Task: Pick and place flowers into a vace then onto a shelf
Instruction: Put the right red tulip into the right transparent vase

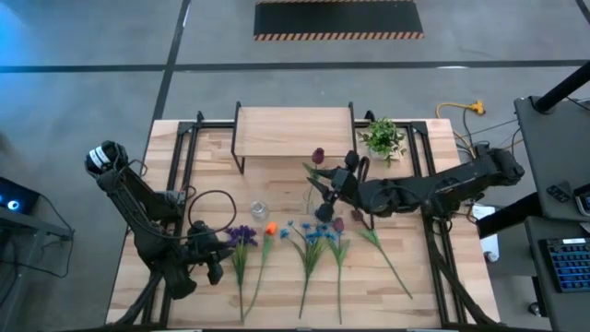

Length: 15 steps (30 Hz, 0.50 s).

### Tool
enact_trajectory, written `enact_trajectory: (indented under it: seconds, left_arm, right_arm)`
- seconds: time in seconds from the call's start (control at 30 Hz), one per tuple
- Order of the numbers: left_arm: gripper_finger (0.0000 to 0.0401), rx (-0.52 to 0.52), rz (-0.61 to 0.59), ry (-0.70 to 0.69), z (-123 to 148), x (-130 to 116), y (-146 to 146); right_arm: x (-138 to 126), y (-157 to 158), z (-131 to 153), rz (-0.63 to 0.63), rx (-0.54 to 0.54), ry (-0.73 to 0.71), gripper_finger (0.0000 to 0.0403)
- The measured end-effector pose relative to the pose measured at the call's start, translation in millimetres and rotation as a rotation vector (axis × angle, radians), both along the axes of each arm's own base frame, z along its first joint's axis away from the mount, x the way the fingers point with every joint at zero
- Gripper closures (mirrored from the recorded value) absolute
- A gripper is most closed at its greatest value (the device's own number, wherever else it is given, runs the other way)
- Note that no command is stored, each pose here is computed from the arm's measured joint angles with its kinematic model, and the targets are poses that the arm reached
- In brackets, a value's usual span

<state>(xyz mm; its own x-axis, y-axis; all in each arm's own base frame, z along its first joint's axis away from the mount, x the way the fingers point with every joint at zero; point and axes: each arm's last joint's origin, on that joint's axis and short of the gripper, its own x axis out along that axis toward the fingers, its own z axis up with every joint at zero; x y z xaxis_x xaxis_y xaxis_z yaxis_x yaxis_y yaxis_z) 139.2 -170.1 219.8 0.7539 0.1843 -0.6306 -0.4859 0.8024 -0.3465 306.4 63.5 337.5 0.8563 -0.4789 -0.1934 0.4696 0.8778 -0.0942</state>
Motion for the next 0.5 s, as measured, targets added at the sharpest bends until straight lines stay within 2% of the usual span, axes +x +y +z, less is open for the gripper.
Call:
enact_trajectory:
  seconds: [0.13, 0.27, 0.4, 0.5]
  left_arm:
    - [0.0327, 0.000, 0.000, 0.000, 0.0, 0.0, 0.0]
    - [0.0327, 0.000, 0.000, 0.000, 0.0, 0.0, 0.0]
    - [0.0327, 0.003, 0.000, -0.001, -0.2, -0.1, 0.1]
    - [0.0327, 0.007, 0.002, -0.004, -0.5, -0.1, 0.4]
  right_arm:
    - [-30.5, 5.2, 6.8, -0.008, 0.095, 0.147, 0.0307]
    - [-66.9, 15.7, 4.8, -0.007, 0.238, 0.276, 0.0315]
    - [-95.4, 31.1, -4.6, 0.012, 0.410, 0.381, 0.0324]
    - [-107.8, 43.8, -18.6, 0.000, 0.484, 0.472, 0.0330]
